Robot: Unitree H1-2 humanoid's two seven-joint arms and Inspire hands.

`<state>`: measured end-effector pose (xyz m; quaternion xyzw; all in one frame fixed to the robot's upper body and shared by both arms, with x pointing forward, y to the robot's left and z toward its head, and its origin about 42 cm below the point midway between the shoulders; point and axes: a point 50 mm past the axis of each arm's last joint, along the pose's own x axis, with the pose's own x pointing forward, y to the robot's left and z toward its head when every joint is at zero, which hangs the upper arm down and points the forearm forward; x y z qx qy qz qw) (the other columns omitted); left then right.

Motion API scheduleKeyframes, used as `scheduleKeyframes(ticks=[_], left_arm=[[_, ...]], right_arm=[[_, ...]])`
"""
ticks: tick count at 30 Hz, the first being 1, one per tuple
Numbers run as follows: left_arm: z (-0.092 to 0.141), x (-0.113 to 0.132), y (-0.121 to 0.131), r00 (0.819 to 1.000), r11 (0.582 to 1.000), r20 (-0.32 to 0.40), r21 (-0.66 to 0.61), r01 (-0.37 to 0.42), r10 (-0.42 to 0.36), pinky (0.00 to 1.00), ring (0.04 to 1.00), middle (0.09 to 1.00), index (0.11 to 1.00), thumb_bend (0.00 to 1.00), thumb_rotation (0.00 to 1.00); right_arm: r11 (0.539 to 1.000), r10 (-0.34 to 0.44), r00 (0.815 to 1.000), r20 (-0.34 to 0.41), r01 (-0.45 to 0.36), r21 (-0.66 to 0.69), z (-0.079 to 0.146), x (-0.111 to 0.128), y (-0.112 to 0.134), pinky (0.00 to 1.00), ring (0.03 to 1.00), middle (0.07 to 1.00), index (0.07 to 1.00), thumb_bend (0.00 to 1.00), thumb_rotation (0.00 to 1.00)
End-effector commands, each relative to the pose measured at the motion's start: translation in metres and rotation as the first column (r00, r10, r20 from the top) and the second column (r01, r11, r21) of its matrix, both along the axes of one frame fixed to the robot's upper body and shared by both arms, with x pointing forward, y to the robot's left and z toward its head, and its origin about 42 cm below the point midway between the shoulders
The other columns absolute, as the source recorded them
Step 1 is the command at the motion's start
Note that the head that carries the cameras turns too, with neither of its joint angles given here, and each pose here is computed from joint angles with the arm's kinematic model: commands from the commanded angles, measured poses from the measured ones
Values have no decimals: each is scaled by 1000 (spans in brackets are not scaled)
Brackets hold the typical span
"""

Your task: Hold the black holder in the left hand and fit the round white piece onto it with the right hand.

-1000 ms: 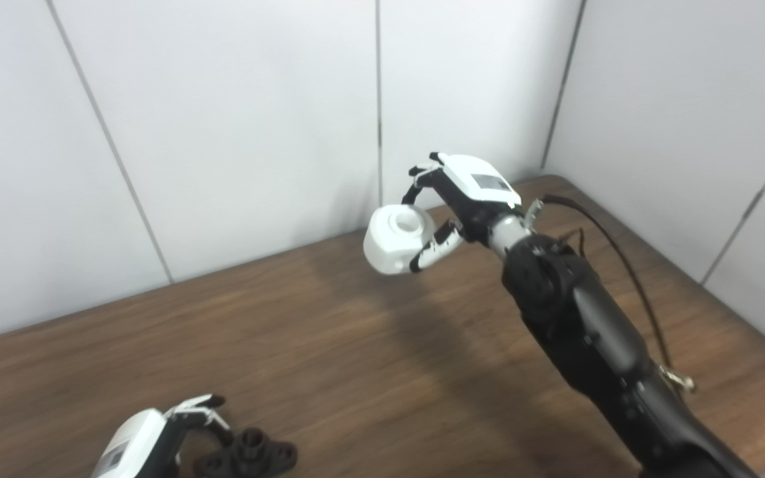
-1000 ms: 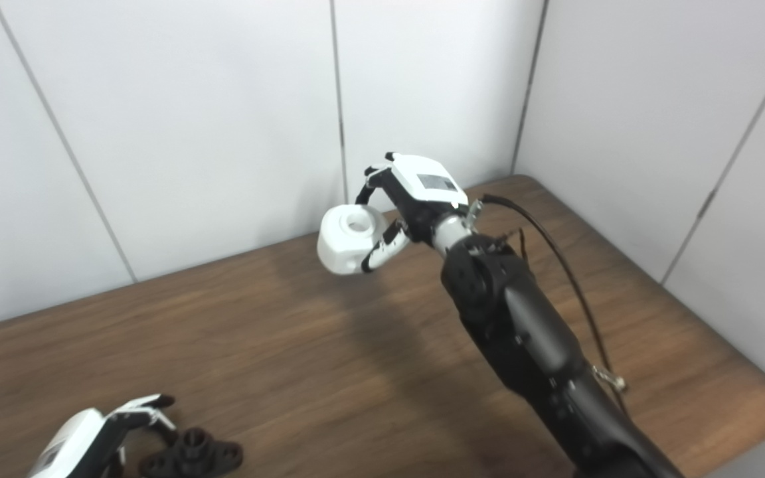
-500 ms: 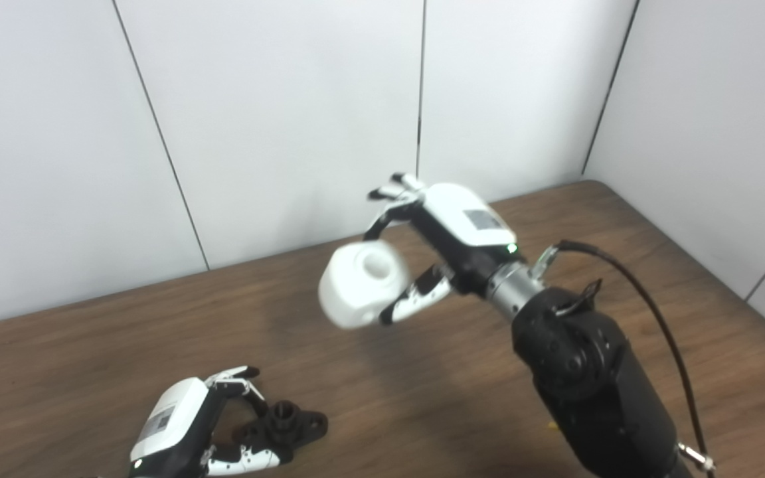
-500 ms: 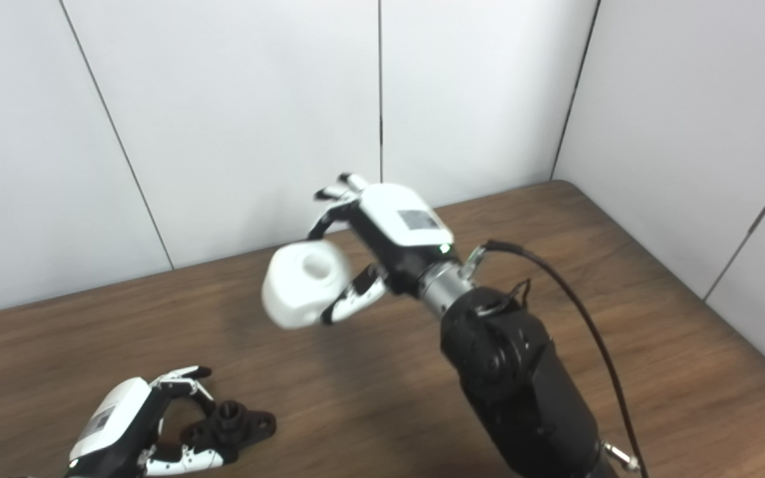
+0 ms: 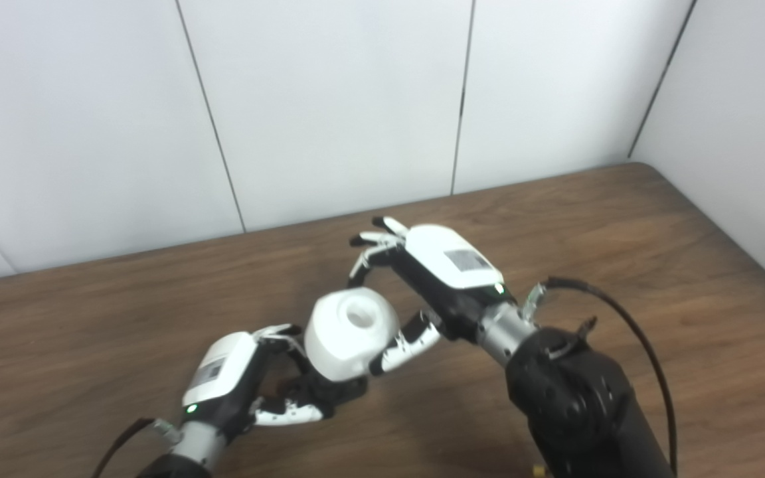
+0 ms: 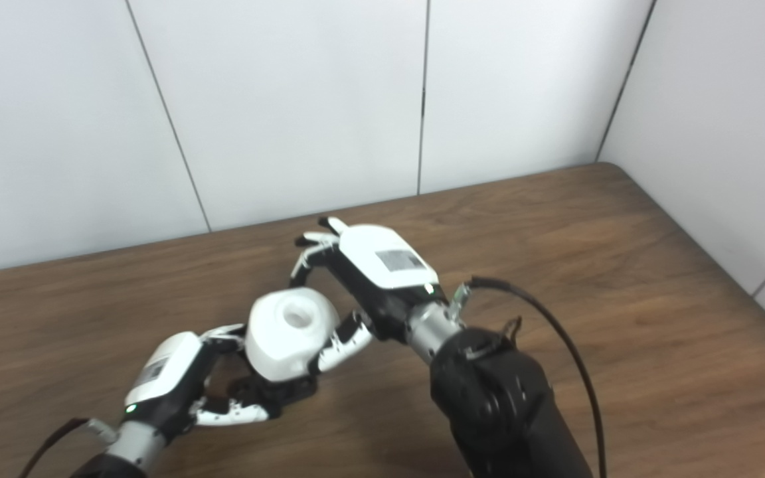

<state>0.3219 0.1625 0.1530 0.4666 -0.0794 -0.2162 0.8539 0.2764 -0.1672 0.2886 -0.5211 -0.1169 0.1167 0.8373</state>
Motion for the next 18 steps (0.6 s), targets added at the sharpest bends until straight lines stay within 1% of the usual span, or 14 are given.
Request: scheduleKeyframes(ticks=[1,4,8,11,14,16,18], left_arm=[[-4,-2,-1,1000,1000,-19,18,-3,3,882,887,855,482,516,42],[-5,-2,-2,1000,1000,-15,16,-6,7,872,884,852,481,516,42],[-7,-3,-3,1000,1000,-20,13,-8,8,872,886,853,481,516,42],[-8,-4,-4,1000,1000,-24,2,-9,9,877,887,856,482,516,42],[-8,-5,-6,1000,1000,-21,-2,-8,8,882,886,856,482,515,42],[-9,-6,-6,1000,1000,-20,4,-8,8,853,876,851,481,516,42],[-9,-6,-6,1000,1000,-21,3,-9,9,849,874,850,481,516,42]], right_arm=[[1000,14,997,74,-13,-4,10,-1,7,889,984,892,480,512,146],[1000,15,997,79,-14,-18,5,-5,13,917,999,902,480,512,145],[997,10,993,117,-2,-71,1,-11,19,877,1000,903,480,513,145],[996,1,991,135,12,-93,-1,-17,23,886,1000,906,480,513,143],[991,-34,986,162,54,-123,-1,-21,27,882,1000,893,481,515,141],[986,-55,982,179,82,-143,-1,-23,29,891,1000,887,481,517,138],[982,-70,979,190,101,-159,0,-25,31,878,1000,887,482,518,135]])
